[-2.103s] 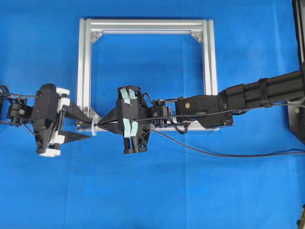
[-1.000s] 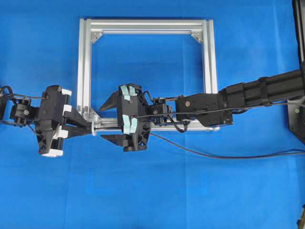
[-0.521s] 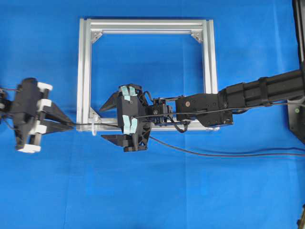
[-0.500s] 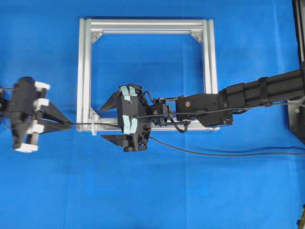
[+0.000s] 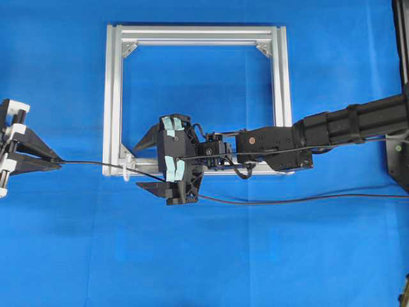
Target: Insert the wire through the string loop located on the left side.
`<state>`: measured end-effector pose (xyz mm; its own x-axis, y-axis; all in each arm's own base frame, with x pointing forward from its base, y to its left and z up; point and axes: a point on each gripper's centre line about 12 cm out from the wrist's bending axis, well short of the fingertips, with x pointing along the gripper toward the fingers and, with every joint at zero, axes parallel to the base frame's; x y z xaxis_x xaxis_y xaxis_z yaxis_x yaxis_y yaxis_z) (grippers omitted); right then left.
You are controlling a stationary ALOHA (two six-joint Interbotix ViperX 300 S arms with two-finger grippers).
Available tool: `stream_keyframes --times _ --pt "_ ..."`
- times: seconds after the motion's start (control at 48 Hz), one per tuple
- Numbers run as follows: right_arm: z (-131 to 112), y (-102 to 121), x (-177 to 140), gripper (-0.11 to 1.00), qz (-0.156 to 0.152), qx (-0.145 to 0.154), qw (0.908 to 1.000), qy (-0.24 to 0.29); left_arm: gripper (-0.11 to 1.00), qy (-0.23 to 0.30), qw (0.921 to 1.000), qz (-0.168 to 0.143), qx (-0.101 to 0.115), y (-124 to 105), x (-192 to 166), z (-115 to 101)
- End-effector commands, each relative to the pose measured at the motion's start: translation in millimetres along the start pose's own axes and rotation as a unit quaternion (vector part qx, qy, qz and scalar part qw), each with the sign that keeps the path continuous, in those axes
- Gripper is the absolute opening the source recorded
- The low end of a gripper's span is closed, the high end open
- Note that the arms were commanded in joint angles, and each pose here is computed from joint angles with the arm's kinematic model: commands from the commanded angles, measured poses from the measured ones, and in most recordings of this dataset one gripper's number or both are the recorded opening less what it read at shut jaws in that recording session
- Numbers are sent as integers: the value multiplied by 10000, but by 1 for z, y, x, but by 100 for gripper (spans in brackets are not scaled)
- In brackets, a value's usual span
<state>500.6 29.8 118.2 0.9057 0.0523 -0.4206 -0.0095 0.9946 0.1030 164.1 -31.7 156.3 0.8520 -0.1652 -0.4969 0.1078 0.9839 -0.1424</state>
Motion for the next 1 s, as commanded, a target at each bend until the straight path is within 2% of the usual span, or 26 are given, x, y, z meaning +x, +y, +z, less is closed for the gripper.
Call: stream_keyframes --times 0.0,0.25,0.541,0.604,0.771,0.812,0.854,0.979 --pt "18 4 -6 93 49 -9 9997 -241 7 -37 10000 -12 4 -1 1 4" --pt "20 8 -8 93 74 -6 9997 -231 7 -97 9999 -22 -27 -1 0 7" --pt "25 8 -10 93 85 -28 9995 -314 10 70 10000 2 -27 -1 2 2" --pt "26 8 -10 93 86 -28 9994 -322 23 70 10000 2 -35 -1 2 2" --pt "26 8 -10 93 84 -20 9995 -299 74 85 10000 3 -19 -1 2 1" --pt "26 9 -10 93 91 -24 9995 -298 83 93 10000 3 -11 -1 2 2" --pt "26 9 -11 93 92 -23 9995 -306 84 93 10000 3 -11 -1 1 2" --pt "28 9 -11 93 96 -31 9994 -321 76 69 10000 5 -23 -1 1 2"
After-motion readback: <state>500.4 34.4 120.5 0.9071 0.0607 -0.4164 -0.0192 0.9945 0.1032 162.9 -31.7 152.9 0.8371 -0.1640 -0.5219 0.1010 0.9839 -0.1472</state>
